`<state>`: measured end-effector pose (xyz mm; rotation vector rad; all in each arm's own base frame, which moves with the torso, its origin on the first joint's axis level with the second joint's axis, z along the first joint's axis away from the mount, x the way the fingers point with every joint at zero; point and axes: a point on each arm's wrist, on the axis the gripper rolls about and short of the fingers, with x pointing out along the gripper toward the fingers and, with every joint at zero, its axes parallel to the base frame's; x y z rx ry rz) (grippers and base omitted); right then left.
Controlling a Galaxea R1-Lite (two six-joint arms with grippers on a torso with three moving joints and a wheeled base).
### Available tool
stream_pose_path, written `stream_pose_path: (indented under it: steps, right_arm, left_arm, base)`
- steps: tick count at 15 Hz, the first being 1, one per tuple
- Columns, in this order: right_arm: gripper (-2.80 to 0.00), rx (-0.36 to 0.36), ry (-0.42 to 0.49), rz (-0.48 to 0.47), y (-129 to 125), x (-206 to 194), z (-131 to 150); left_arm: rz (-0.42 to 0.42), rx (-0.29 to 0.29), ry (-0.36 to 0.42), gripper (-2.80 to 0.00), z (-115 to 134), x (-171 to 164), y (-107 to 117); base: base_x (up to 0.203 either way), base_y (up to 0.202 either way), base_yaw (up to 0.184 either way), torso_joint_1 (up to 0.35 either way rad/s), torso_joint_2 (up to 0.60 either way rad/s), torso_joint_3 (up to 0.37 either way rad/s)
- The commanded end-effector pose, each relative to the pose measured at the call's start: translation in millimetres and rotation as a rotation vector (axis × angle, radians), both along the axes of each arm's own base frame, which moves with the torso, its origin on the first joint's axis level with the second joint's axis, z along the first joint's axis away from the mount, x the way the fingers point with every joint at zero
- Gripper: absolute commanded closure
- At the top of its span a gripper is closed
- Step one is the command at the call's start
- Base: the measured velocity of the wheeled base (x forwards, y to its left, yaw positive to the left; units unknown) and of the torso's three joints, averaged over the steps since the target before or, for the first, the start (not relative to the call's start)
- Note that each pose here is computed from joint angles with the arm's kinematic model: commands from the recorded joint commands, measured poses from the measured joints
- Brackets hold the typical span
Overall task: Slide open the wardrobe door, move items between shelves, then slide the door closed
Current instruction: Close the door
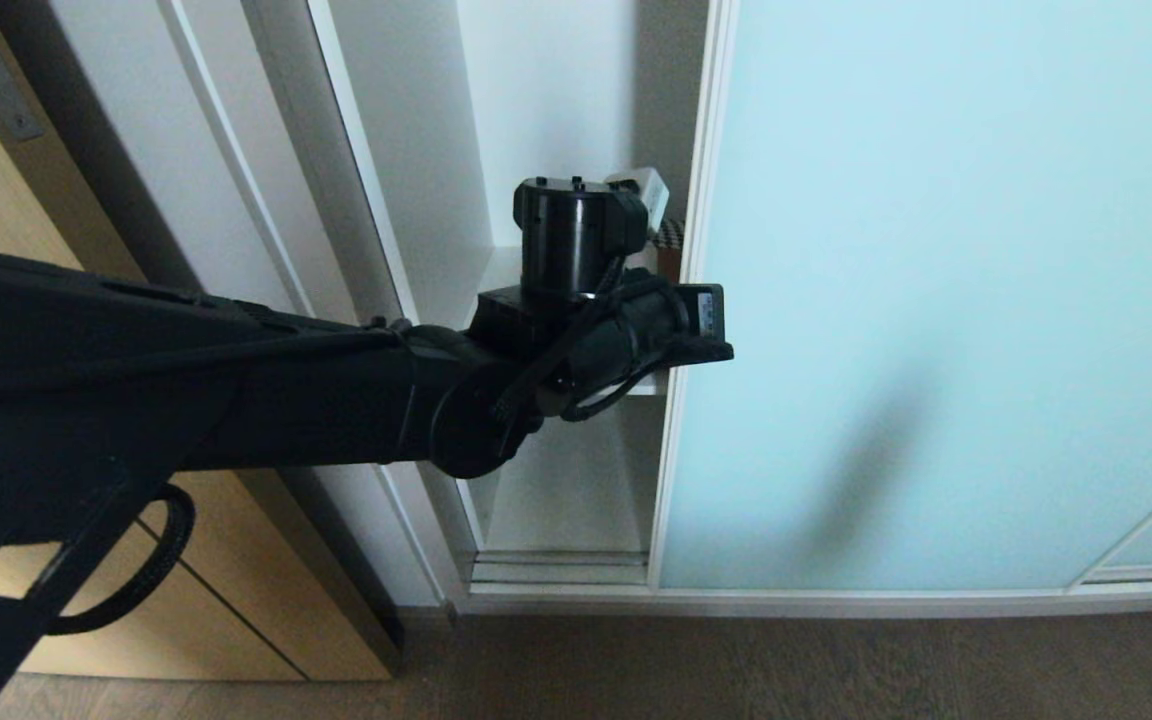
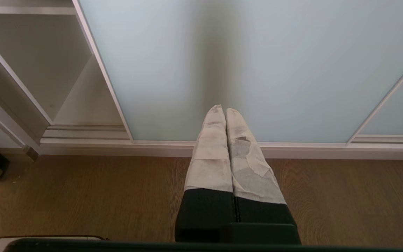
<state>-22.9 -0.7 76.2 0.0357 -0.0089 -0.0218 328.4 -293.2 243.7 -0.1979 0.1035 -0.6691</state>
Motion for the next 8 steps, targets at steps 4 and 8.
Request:
stream_pose_path:
  steps: [4,8]
  right_arm:
    - [0.0,0.0,-0.002,0.0,0,0,0]
    - [0.0,0.0,-0.002,0.0,0,0,0]
  left_arm:
    - [0.04,0.0,0.008,0.0,-16,17,-14]
    - [0.062,-0.006,0.005,0.0,-15,23,-16]
  base:
    - [0.0,0.0,0.0,0.0,0.0,0.0]
    - [0.0,0.0,0.0,0.0,0.0,0.0]
